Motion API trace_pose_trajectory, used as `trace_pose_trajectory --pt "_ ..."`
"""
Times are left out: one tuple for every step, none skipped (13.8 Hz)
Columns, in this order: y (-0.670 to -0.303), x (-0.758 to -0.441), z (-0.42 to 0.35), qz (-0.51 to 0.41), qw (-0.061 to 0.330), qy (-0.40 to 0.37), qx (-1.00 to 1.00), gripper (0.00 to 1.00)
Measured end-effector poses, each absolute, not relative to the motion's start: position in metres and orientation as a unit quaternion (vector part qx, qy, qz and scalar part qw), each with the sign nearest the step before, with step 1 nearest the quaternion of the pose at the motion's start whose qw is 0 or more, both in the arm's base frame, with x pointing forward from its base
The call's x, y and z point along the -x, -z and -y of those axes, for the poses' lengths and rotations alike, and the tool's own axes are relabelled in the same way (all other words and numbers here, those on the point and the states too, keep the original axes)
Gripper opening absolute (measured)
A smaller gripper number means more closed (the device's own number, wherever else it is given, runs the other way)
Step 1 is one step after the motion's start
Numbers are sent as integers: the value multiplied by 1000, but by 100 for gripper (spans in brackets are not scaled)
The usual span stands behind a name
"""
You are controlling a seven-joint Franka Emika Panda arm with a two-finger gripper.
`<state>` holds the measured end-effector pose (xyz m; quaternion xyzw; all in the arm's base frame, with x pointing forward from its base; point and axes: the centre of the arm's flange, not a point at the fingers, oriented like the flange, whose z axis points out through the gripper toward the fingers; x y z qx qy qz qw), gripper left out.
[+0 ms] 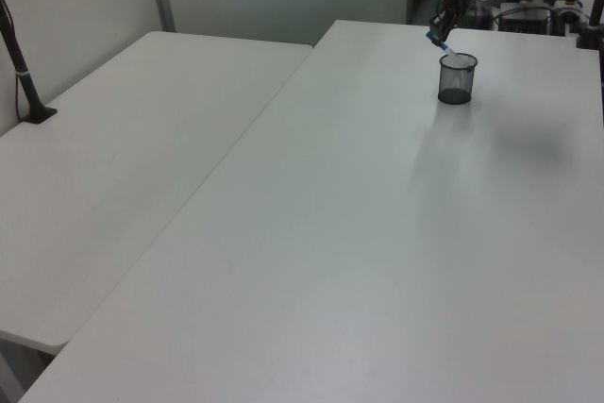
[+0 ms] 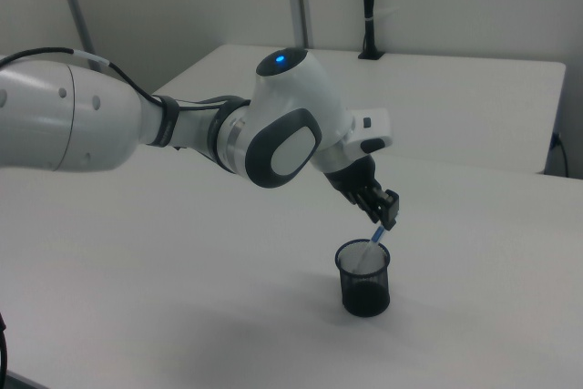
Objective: Insert the marker
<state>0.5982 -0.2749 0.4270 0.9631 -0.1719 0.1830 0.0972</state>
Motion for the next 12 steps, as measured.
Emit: trace_pose_trajectory --pt "-427 -599 273 170 97 -183 -963 35" --pt "-428 -601 269 167 96 -184 -964 45" --pt "-429 -607 256 157 94 -187 -965 61" --pt "-431 -612 245 149 92 -189 -966 72" --pt "-434 -617 230 141 89 -193 -967 79" --pt "-439 -627 200 128 83 -200 -968 95" --pt "-442 -636 166 111 75 -192 -972 100" --pt "-445 -640 141 99 69 -174 -977 100" --pt "-451 -643 113 84 65 -146 -984 100" --pt "-465 -645 77 63 62 -116 -989 100" --pt "-475 -643 56 51 60 -97 -992 100" --pt "-493 -638 25 31 60 -70 -995 100"
